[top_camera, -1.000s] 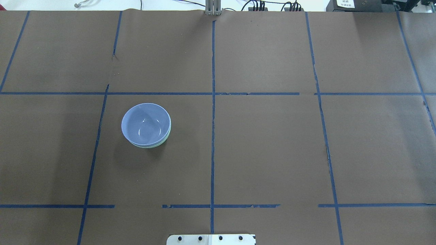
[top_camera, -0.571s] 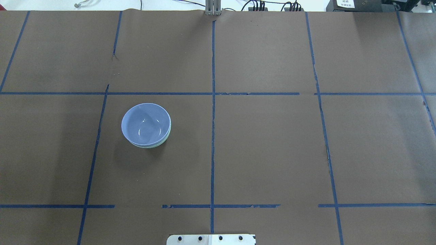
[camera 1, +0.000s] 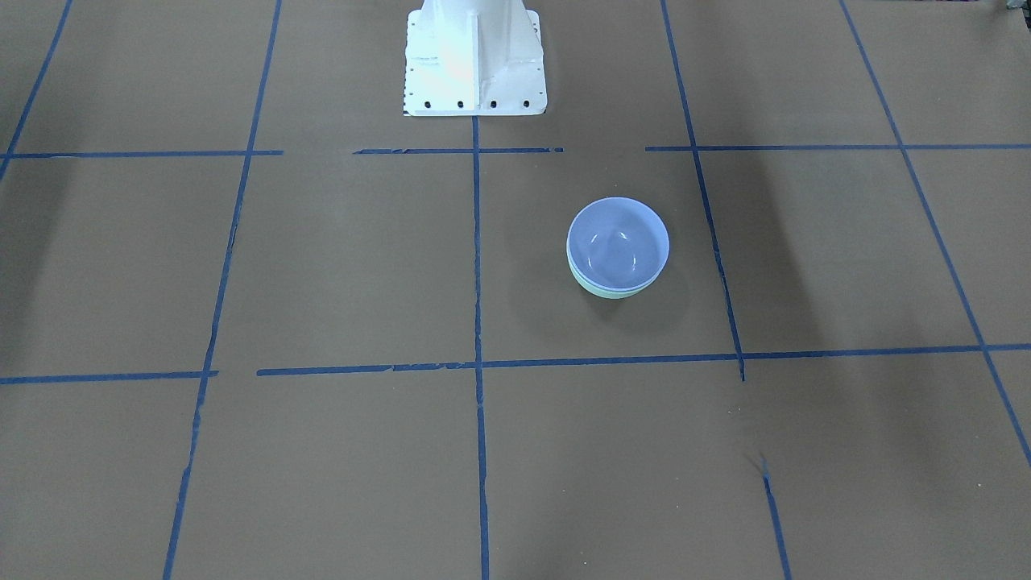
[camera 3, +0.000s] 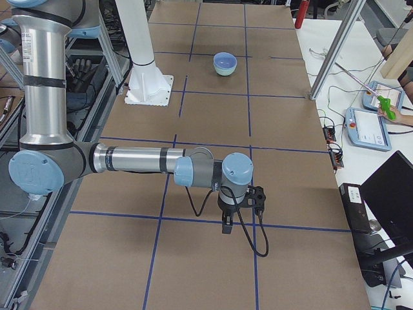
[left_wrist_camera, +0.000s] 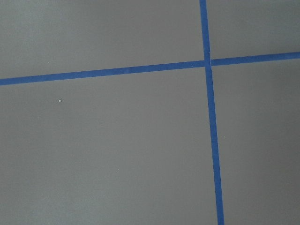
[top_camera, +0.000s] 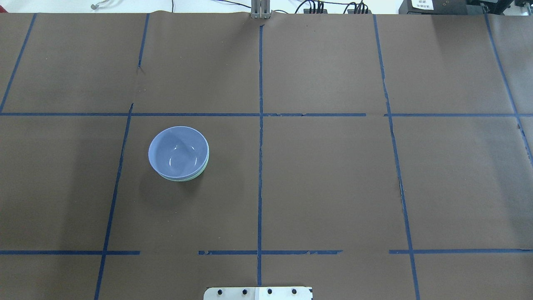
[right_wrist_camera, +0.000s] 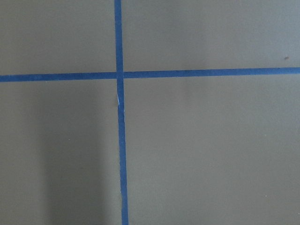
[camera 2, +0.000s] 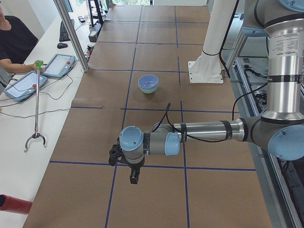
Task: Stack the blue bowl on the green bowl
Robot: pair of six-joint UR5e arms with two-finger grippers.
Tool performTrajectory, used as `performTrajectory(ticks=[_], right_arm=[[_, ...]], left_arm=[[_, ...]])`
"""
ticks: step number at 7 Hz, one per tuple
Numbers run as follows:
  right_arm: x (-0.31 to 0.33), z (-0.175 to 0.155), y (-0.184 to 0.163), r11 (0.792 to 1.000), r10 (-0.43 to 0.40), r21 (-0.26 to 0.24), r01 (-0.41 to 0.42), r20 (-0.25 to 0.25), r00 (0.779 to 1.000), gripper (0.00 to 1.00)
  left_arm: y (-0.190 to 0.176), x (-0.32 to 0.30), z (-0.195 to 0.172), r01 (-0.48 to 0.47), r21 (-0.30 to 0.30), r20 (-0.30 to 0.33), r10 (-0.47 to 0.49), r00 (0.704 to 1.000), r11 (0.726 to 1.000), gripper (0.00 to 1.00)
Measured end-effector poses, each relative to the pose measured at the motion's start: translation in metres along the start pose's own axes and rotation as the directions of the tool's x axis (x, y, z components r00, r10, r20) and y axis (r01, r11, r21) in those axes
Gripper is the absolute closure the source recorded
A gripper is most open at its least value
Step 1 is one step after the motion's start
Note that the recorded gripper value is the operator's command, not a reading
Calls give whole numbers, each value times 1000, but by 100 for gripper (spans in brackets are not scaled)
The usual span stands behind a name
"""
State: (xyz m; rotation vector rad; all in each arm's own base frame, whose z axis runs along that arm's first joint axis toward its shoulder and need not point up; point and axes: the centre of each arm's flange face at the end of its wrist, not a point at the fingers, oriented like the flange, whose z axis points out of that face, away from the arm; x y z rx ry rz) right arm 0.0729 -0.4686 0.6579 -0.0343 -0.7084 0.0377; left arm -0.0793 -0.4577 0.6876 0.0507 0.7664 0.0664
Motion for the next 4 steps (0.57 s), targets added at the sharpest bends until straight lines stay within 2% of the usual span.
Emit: performTrajectory(ticks=[4], right_arm=[[0,0,0,1000,0,0,0,0,1000,0]], left_arm=[[-1,1,-1,2,3,3,-2,1000,1000,0]])
